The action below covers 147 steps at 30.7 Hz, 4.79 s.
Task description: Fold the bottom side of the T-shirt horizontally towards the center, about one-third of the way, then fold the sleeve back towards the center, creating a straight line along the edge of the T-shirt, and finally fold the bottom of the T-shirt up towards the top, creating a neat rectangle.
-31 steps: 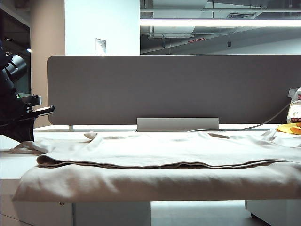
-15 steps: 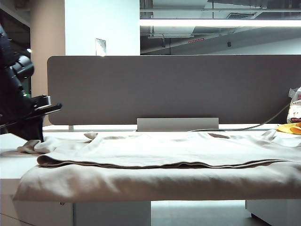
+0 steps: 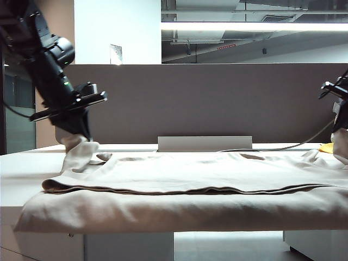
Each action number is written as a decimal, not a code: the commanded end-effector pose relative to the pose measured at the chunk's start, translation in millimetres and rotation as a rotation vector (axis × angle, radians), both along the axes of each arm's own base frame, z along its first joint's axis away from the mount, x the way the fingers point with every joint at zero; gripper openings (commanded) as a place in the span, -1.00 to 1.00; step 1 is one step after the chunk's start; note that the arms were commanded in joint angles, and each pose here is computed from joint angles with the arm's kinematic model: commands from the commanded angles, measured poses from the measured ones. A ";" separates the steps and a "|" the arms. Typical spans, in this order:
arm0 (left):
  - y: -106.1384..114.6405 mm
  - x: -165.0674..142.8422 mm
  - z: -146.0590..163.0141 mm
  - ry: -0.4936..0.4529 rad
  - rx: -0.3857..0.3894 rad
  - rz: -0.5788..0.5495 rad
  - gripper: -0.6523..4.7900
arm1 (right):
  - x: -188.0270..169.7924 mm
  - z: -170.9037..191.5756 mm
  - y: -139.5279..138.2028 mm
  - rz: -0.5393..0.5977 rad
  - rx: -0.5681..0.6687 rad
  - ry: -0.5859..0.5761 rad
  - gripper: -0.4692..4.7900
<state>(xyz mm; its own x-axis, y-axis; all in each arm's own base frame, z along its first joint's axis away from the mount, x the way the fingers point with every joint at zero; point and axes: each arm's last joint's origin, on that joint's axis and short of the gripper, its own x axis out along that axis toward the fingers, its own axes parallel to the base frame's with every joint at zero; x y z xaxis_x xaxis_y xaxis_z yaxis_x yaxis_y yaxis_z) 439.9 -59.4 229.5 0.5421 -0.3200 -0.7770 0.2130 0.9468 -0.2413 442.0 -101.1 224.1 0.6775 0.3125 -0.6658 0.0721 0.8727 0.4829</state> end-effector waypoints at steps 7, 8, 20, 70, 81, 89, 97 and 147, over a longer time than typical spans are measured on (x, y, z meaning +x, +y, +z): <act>-40.5 -6.6 6.9 -0.021 -0.007 -0.108 -0.78 | 7.6 3.7 61.5 0.157 0.024 0.006 -0.83; -45.1 -7.6 6.9 -0.022 -0.006 -0.117 -0.78 | 7.9 3.5 68.1 0.173 0.026 0.009 -0.83; -73.9 -14.0 2.8 -0.015 -0.030 -0.199 -0.78 | 7.1 0.3 115.8 0.257 0.002 0.047 -0.83; -33.8 -150.6 24.7 -0.120 -0.085 -0.174 0.44 | -159.3 15.4 94.9 0.201 -0.036 0.043 -0.41; -12.4 -233.8 -16.9 -0.053 -0.179 -0.121 0.44 | -230.2 -1.0 93.1 0.134 0.001 0.082 0.15; -2.7 -269.4 -42.3 0.006 -0.227 -0.100 0.49 | -257.5 -15.7 92.0 0.110 0.007 0.146 0.44; -0.7 -278.3 -58.3 0.086 -0.237 -0.094 0.88 | -269.0 -35.0 92.1 0.085 -0.011 0.256 0.95; -11.0 -243.6 -92.9 0.131 -0.260 -0.041 0.06 | -242.4 -76.8 67.8 -0.088 0.032 0.327 -0.18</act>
